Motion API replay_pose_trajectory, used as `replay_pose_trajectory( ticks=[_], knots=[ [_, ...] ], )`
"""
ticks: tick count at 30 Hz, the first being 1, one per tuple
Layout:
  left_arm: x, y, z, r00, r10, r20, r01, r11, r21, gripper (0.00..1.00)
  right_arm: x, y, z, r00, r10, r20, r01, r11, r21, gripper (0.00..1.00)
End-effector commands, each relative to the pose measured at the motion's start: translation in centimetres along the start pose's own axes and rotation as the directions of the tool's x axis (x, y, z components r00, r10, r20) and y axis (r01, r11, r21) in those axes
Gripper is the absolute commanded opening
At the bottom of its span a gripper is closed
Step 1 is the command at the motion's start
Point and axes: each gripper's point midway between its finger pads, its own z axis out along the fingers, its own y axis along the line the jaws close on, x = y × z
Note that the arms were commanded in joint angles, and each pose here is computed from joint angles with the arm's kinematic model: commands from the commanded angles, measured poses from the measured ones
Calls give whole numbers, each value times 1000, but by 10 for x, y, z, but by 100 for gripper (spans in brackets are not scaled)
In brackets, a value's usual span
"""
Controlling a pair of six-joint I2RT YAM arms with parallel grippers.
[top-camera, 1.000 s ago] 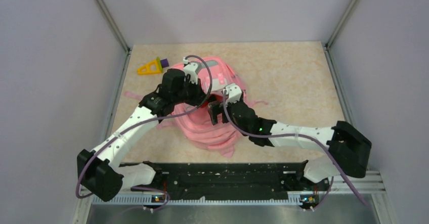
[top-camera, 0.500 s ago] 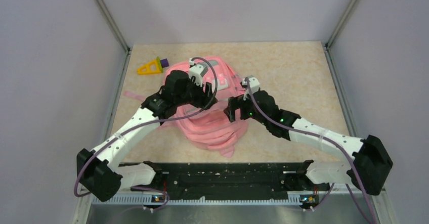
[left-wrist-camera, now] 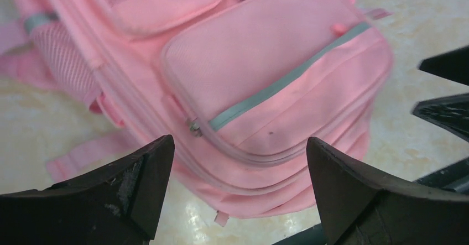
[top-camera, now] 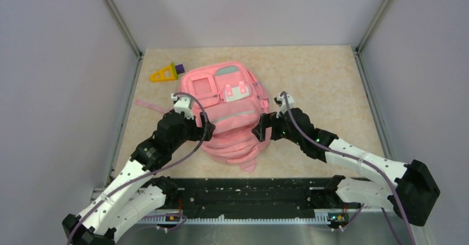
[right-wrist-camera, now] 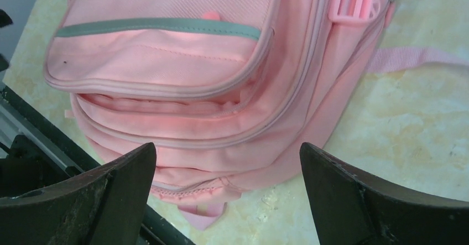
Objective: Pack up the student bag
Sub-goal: Adjust the student bag at the center of the board.
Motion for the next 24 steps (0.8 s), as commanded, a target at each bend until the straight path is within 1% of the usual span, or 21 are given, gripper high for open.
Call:
replay_pose_trajectory(
  ticks=[1, 3, 5, 7, 10, 13, 16, 19, 24],
  knots=[
    [34, 43, 5, 993, -121, -12, 116, 969, -218, 93, -7, 10, -1, 990, 131, 55, -128, 990, -55, 97],
    [36, 51, 6, 989, -150, 15, 149, 954, -260, 93, -5, 6, 0, 979, 193, 62, -191, 981, -34, 95],
    [35, 49, 8, 985, -166, 39, 170, 956, -240, 93, -5, 4, 0, 961, 263, 86, -261, 965, -27, 94],
    [33, 45, 10, 984, -168, 66, 178, 961, -209, 93, -6, 6, 2, 939, 327, 109, -323, 945, -52, 94],
    [31, 43, 12, 986, -148, 82, 161, 970, -184, 88, -18, 10, 3, 915, 372, 155, -362, 928, -85, 93],
    [27, 34, 14, 989, -120, 86, 130, 983, -131, 77, -29, 13, 7, 904, 386, 187, -372, 922, -106, 93],
    [23, 27, 16, 990, -98, 98, 107, 990, -88, 67, -35, 12, 18, 902, 385, 193, -377, 923, -77, 92],
    [25, 21, 21, 993, -93, 77, 97, 994, -57, 65, -31, 6, 32, 912, 375, 169, -379, 925, -6, 89],
    [36, 13, 35, 995, -95, 22, 96, 995, -22, 60, -32, 7, 52, 915, 367, 167, -370, 929, -9, 84]
  ],
)
